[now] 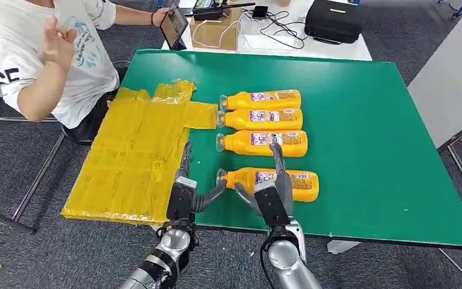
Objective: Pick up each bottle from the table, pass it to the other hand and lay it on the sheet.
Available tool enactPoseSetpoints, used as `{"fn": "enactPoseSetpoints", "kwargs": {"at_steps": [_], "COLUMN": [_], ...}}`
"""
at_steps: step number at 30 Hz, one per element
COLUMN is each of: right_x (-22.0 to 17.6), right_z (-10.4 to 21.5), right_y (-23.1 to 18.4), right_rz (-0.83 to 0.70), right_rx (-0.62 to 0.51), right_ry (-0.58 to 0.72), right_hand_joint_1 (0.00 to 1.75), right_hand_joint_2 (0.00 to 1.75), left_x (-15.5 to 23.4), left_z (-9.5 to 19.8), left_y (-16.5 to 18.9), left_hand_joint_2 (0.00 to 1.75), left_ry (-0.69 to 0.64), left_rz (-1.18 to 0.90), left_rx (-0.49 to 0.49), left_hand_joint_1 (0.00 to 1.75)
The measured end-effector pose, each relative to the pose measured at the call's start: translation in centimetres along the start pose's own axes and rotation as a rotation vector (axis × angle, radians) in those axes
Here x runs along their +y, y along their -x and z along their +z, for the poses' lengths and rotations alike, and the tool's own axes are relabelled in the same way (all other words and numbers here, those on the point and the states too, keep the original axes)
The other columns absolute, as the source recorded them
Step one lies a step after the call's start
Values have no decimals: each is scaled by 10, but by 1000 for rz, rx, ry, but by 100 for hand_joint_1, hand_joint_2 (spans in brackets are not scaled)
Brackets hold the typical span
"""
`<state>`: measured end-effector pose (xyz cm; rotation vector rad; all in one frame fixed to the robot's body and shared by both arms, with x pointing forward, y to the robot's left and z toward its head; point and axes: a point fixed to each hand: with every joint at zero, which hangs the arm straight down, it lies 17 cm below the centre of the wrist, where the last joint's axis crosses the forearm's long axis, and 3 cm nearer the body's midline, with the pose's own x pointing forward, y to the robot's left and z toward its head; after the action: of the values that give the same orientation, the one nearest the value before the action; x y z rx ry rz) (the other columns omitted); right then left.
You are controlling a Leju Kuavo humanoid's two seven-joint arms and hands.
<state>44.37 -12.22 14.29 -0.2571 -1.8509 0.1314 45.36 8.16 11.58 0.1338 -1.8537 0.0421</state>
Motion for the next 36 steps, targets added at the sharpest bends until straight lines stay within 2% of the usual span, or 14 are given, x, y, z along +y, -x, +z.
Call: {"fn": "enactPoseSetpoints", "kwargs": {"at_steps": [20,36], "right_x": [-5,-29], "right_z": [1,-11], "right_y": [4,54], "right_rz": [50,409], "right_rx": [4,72], "right_ry": [8,-75], "right_hand_joint_1": [0,0], "right_hand_joint_2": [175,175], "left_x": [1,-2], "left_z": [0,-3], "left_y": [0,-6], "left_hand_joint_2": [175,175], "left_ry": [-3,23], "left_rz": [4,1], "left_rx": [-2,-13], "left_hand_joint_1": [0,0]}}
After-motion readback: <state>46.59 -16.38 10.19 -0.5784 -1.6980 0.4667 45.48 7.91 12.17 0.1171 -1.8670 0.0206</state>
